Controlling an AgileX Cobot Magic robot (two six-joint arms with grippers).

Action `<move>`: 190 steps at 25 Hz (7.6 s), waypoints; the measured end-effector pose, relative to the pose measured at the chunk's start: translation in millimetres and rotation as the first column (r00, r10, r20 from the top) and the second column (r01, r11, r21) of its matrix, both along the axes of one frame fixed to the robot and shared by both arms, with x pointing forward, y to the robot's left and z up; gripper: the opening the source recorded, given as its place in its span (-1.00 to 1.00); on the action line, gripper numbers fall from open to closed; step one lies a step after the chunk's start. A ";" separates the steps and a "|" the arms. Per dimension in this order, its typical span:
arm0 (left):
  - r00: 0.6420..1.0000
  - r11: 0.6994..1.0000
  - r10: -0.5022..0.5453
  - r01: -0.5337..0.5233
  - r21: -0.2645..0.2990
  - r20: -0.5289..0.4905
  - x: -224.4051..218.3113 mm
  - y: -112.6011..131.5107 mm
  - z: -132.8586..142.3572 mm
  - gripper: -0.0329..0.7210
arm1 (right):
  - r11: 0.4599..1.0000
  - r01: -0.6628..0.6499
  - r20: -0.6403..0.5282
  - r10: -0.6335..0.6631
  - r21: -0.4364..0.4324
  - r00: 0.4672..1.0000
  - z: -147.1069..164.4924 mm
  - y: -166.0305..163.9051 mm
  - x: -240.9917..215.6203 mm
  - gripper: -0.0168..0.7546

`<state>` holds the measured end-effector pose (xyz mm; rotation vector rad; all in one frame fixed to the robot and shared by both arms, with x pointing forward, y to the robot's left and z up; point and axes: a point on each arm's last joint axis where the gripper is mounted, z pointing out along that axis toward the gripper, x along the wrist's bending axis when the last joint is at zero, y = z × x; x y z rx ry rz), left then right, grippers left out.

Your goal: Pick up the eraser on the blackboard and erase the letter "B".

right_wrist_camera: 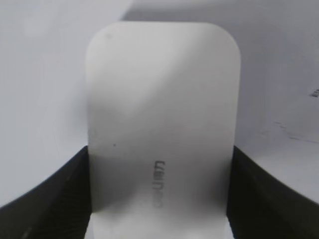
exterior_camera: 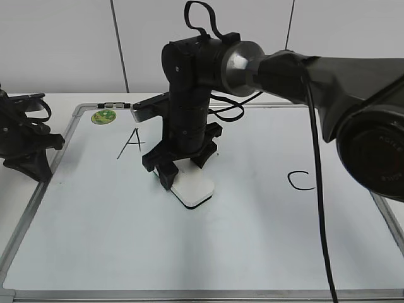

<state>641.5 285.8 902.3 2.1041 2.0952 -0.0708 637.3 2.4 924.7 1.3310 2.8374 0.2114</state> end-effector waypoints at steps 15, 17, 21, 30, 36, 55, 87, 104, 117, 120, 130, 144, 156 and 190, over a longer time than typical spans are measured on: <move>1.000 1.000 -0.001 0.001 0.002 0.002 0.2 0.1 0.0 -0.88 | 0.987 0.162 0.015 -0.162 -0.018 0.987 1.6 -50.5 33.5 0.47; 1.000 1.000 -0.001 0.001 0.002 0.002 0.2 0.1 0.0 -0.88 | 0.981 0.194 0.016 -0.194 -0.020 0.981 1.6 -63.4 40.8 0.47; 1.000 1.000 -0.001 0.001 0.002 0.002 0.2 0.1 0.0 -0.88 | 0.969 0.245 0.018 -0.245 -0.019 0.969 2.5 -83.1 50.9 0.47; 1.000 1.000 -0.002 0.002 0.003 0.001 0.1 0.2 0.1 -0.88 | 0.956 0.291 0.084 -0.288 -0.032 0.954 26.4 -102.2 57.6 0.46; 1.000 1.000 -0.002 0.002 0.003 0.001 0.1 0.2 0.1 -0.88 | 0.954 0.291 0.229 -0.301 0.075 0.926 111.9 -111.2 46.2 0.46; 1.000 1.000 -0.003 0.003 0.005 0.003 0.3 0.4 0.1 -0.88 | 0.874 0.482 0.246 -0.480 0.052 0.842 183.7 -227.7 -32.1 0.46; 1.000 1.000 -0.002 0.002 0.003 0.002 0.3 0.2 0.1 -0.88 | 0.818 0.575 0.096 -0.570 -0.032 0.816 9.9 -273.9 -19.8 0.46; 1.000 1.000 0.000 0.000 0.002 0.004 0.4 0.2 0.2 -0.88 | 0.801 0.594 0.074 -0.589 -0.075 0.804 3.4 -275.6 -14.4 0.70; 0.998 1.000 -0.010 0.011 -0.005 0.058 18.6 -0.6 18.1 0.17 | 0.822 0.567 0.198 -0.564 0.047 0.801 109.6 -271.9 9.3 0.63; 0.998 0.999 -0.030 0.031 -0.017 0.059 29.2 -2.0 44.9 0.44 | 0.832 0.552 0.206 -0.551 0.056 0.809 133.1 -271.4 6.9 0.59; 0.986 0.996 -0.080 0.084 -0.026 0.148 30.9 -9.6 130.2 0.53 | 0.852 0.499 0.325 -0.522 0.158 0.789 224.0 -272.3 -30.9 0.58; 0.857 0.998 -0.056 0.066 -0.002 0.513 -84.6 -23.7 300.2 0.49 | 0.856 0.411 0.547 -0.516 0.313 0.659 331.1 -280.5 -136.5 0.57; 0.845 0.998 -0.052 0.064 -0.004 0.532 -205.6 -14.0 299.9 0.44 | 0.863 0.350 0.639 -0.505 0.364 0.580 354.8 -288.0 -232.2 0.56; 0.811 0.995 -0.039 -0.022 0.098 0.583 -384.4 12.9 158.6 0.44 | 0.846 0.433 0.601 -0.528 0.312 0.599 169.5 -306.0 -393.3 0.56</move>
